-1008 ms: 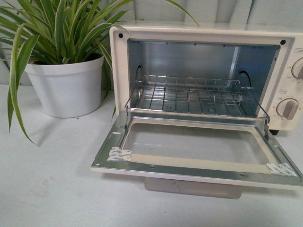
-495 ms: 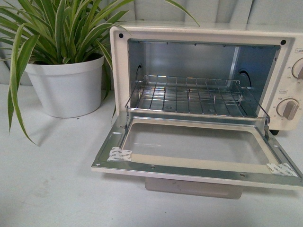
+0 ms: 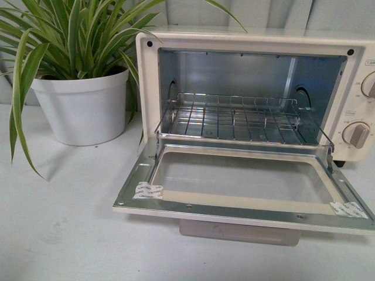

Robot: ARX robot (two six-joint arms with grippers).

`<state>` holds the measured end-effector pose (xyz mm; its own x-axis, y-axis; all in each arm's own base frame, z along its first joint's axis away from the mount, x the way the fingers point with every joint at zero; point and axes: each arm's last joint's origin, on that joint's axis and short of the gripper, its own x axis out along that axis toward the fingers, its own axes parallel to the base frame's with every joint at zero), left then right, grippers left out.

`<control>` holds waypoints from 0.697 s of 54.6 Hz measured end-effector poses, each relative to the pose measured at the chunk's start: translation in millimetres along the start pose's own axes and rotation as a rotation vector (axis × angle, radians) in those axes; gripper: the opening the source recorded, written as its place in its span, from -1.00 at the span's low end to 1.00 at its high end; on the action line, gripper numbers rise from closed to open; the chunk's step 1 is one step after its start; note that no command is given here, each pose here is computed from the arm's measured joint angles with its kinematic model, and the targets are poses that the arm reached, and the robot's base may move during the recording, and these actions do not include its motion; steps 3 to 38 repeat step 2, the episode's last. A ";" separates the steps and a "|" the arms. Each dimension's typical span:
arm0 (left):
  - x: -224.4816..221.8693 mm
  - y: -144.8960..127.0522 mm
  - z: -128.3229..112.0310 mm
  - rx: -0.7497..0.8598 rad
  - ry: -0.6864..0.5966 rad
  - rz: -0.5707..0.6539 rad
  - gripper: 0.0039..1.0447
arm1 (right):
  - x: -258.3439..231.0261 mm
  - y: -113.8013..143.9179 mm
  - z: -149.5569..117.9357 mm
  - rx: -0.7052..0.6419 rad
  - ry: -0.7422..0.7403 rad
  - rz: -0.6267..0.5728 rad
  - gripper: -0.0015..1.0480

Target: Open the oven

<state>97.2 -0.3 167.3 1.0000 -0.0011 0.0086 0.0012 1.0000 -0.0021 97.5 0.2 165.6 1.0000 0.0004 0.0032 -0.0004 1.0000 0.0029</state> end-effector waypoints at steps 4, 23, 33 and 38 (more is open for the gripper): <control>0.0 0.0 0.0 0.000 0.000 0.000 0.88 | 0.0 0.0 0.0 0.000 0.000 0.000 0.82; 0.0 0.0 0.0 0.000 0.000 0.000 0.88 | 0.0 0.0 0.0 0.000 0.000 0.000 0.82; 0.0 0.0 0.0 0.000 0.000 0.000 0.88 | 0.0 0.0 0.0 0.000 0.000 0.000 0.82; 0.0 0.0 0.0 0.000 0.000 0.000 0.88 | 0.0 0.0 0.0 0.000 0.000 0.000 0.82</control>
